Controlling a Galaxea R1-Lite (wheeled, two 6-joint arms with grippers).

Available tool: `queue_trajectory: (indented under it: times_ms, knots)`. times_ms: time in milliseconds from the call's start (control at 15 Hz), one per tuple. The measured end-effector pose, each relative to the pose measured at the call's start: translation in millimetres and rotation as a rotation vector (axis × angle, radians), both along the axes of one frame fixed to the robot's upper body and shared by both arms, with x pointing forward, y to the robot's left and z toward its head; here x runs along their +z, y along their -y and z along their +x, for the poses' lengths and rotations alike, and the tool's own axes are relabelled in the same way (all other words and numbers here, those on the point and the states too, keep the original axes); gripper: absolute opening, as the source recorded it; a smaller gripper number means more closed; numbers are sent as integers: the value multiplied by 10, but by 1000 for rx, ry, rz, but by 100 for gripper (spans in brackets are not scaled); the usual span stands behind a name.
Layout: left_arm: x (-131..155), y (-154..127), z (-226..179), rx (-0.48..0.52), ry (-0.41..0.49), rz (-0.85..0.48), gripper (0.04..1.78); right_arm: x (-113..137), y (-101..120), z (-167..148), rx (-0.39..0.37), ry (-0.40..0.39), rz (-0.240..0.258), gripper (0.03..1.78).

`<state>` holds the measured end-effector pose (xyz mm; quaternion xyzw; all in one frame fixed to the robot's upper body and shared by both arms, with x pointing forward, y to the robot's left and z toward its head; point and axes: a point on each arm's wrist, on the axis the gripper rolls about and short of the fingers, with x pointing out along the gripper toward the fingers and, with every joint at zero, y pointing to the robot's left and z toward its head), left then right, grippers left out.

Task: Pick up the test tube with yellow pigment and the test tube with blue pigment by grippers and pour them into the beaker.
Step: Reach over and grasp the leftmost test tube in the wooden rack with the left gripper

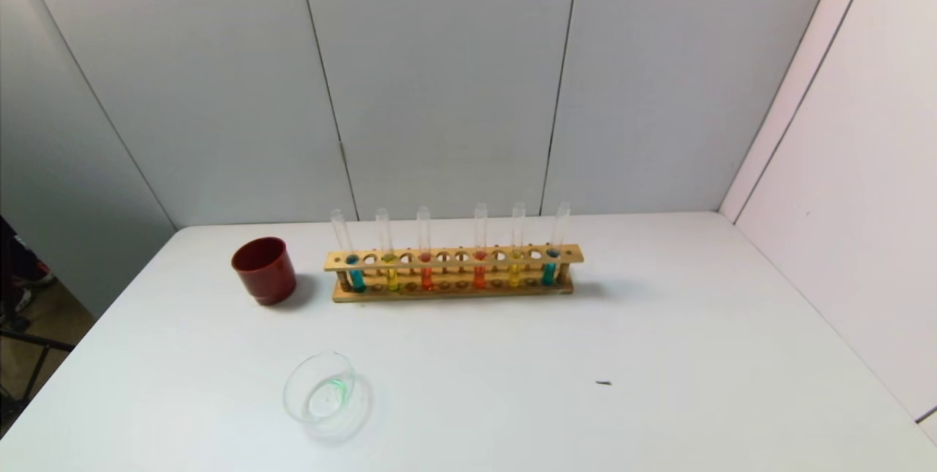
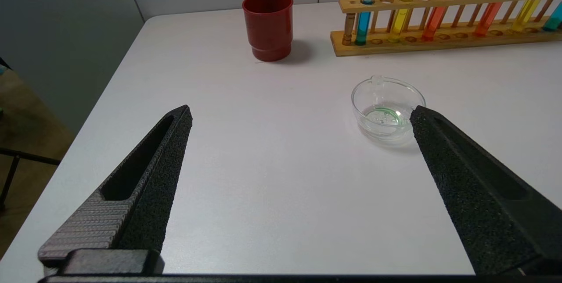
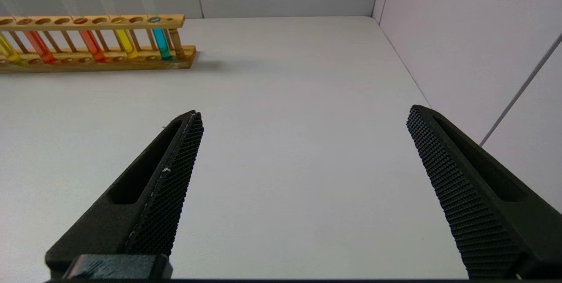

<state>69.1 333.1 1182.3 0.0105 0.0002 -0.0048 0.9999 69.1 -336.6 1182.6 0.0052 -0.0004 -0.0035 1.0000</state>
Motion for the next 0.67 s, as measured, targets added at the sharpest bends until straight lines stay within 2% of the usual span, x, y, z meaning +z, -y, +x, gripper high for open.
queue_trajectory:
  times_ms: [667]
  knots:
    - [1,-1,-2,5,-4,14,175,0,0,0,-1,0,0,170]
